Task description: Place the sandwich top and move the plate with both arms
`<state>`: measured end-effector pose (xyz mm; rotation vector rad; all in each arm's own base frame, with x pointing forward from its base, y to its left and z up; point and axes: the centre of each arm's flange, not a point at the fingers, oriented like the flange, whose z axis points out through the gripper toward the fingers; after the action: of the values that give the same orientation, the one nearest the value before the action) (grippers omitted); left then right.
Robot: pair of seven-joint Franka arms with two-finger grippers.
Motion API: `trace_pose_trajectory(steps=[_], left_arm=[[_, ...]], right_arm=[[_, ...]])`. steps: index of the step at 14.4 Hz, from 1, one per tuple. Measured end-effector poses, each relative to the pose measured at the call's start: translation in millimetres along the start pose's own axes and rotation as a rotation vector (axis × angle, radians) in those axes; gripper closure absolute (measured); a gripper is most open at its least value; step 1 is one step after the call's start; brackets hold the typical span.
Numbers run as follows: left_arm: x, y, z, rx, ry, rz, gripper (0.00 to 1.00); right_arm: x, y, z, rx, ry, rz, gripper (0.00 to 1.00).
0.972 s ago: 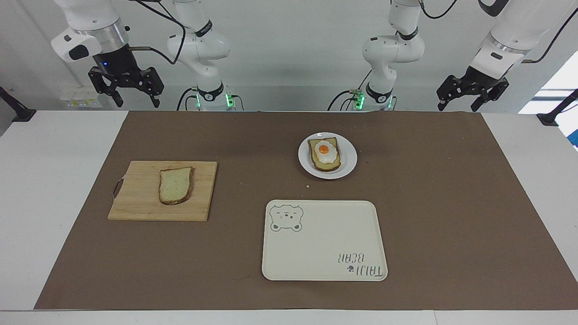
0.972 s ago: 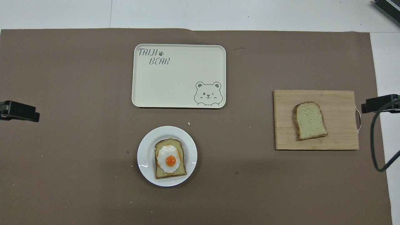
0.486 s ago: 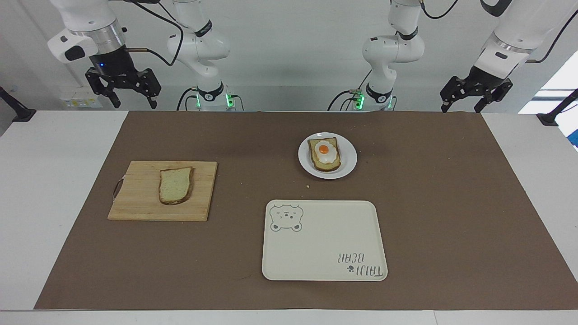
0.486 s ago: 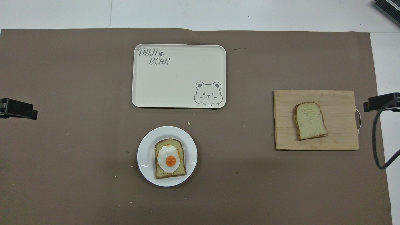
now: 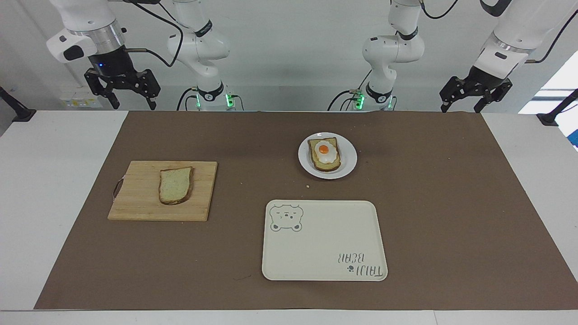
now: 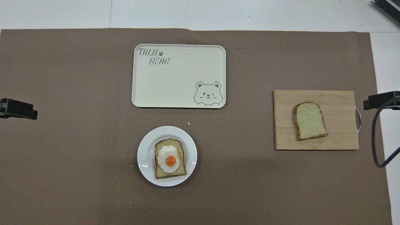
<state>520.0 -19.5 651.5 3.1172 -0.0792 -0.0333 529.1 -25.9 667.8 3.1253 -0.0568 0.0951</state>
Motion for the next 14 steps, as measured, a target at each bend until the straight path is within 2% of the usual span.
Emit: trace_pose_trajectory(steps=[14], left_arm=[[0.0, -0.3, 0.0, 0.0, 0.0, -0.001, 0.0]], right_arm=[[0.1, -0.3, 6.1, 0.0, -0.011, -0.001, 0.0]])
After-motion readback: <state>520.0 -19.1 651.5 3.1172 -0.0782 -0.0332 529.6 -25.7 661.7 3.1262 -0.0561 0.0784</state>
